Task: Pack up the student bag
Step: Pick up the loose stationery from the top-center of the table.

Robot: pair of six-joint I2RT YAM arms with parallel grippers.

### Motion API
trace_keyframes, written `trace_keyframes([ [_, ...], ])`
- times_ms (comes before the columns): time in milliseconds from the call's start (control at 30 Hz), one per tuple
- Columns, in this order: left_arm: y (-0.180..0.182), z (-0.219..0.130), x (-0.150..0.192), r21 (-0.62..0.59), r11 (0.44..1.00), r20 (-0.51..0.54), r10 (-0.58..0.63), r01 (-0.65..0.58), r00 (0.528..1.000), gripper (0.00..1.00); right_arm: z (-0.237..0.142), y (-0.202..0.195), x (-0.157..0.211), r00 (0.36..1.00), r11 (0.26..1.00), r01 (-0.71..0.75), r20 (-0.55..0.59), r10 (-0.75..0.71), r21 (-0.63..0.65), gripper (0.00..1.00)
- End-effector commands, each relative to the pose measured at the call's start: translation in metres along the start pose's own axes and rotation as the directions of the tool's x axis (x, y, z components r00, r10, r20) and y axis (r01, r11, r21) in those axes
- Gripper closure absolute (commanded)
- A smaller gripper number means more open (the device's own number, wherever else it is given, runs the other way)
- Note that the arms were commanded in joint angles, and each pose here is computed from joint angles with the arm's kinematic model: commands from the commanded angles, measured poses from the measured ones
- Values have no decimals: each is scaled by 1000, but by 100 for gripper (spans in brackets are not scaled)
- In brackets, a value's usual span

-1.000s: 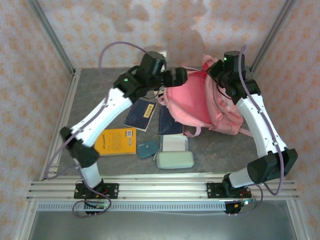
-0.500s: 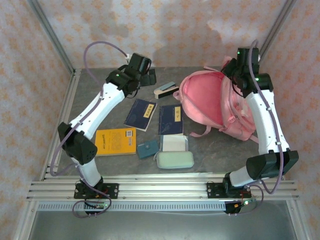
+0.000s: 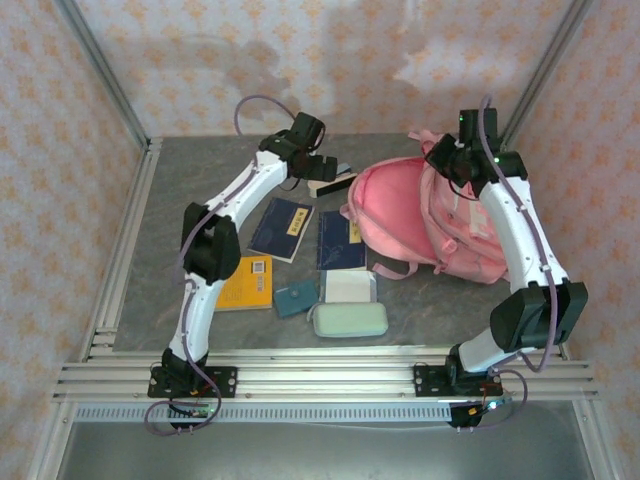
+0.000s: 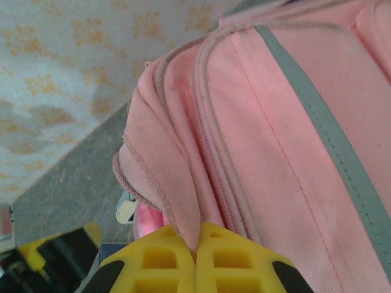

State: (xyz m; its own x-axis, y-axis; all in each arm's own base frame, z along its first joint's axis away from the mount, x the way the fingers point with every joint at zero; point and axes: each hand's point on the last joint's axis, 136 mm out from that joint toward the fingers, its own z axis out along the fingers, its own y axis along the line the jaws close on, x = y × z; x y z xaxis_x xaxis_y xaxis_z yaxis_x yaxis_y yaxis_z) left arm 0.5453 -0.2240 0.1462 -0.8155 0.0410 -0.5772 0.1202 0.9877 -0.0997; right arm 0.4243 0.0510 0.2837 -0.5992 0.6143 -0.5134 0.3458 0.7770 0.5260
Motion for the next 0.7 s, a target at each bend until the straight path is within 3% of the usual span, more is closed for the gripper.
trace_keyframes([
  [0,-3,6,-4,34,999,-20,28,-28,999,0,-8,-15,4,998,998,-57,10,56,42,100],
  [167,-20,48,15,136,991,-83,5,6,997,0,-14,-26,9,999,996,-44,22,42,73,100],
  [300,-12,76,21,100,994,-100,-43,53,994,0,-20,-25,12,999,997,-38,14,37,64,100],
  [467,-1,90,18,38,998,-75,-53,56,996,0,-16,-22,20,997,997,-64,-29,65,43,100],
  [667,-15,100,36,88,994,-131,-57,69,990,0,-5,-10,22,995,999,-46,-88,47,13,100],
])
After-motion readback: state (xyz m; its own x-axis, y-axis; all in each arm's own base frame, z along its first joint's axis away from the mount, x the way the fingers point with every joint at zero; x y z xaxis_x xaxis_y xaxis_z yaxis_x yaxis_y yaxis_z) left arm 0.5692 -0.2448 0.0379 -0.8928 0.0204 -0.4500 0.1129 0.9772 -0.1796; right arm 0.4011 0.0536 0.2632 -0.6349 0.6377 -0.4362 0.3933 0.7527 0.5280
